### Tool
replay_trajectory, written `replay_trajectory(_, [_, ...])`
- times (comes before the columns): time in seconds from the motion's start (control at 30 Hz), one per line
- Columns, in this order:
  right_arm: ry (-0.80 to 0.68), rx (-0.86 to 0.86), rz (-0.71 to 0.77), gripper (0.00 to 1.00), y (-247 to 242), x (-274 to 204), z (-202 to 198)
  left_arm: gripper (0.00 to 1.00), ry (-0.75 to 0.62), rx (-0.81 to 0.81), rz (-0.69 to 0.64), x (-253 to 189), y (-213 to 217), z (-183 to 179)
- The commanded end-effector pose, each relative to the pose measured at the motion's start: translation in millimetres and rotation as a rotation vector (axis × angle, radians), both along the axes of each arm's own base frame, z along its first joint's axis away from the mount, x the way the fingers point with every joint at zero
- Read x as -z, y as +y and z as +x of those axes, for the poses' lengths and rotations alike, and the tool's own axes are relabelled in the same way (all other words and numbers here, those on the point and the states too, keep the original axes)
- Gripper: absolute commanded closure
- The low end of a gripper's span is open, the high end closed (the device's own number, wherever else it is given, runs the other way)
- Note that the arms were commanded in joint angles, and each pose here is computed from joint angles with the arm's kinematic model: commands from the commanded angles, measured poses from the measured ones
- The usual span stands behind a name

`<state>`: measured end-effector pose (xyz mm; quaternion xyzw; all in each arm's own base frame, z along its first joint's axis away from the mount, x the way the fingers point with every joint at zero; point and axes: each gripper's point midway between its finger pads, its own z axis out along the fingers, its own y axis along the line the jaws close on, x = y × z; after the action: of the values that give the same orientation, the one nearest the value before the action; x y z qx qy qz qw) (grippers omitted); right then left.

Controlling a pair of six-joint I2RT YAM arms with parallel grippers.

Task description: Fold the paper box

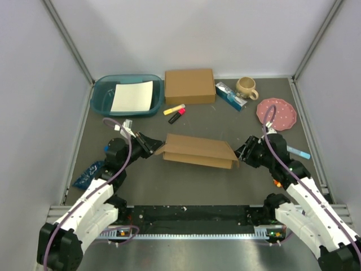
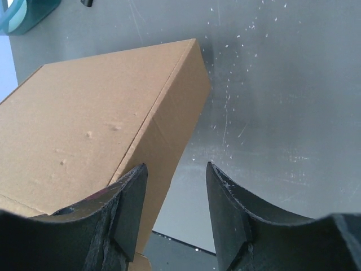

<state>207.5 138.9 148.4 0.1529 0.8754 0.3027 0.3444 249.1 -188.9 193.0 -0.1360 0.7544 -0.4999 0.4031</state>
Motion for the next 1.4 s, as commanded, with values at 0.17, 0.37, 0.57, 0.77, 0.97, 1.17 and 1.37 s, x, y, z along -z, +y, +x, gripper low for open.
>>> replay_trajectory(0.17, [-0.086,-0.077,0.151,0.5,28.3,-69.1,10.0,0.81,0.035,0.166,-0.046,-17.8,-20.8,-27.2])
replay_trajectory(0.37, [-0.046,-0.102,0.12,0.49,32.1,-78.6,14.7,0.81,0.084,0.185,-0.042,-21.7,-23.0,-30.6])
replay_trajectory(0.57, [-0.027,-0.12,0.116,0.48,34.5,-77.0,14.0,0.79,0.081,0.18,-0.035,-23.2,-21.2,-36.6])
replay_trajectory(0.77, [-0.009,-0.124,0.091,0.46,30.0,-65.6,7.3,0.78,0.068,0.178,-0.026,-24.7,-19.4,-38.7])
replay_trajectory(0.97, [0.01,-0.143,0.086,0.44,26.8,-61.5,-7.8,0.78,0.091,0.203,-0.032,-31.1,-20.2,-47.2])
replay_trajectory(1.17, [0.036,-0.163,0.077,0.41,24.2,-53.4,-20.6,0.77,0.095,0.218,-0.035,-35.0,-17.8,-59.7])
replay_trajectory(1.37, [0.12,-0.162,0.028,0.37,23.0,-23.3,-16.6,0.75,0.131,0.199,-0.019,-18.6,-17.8,-52.8])
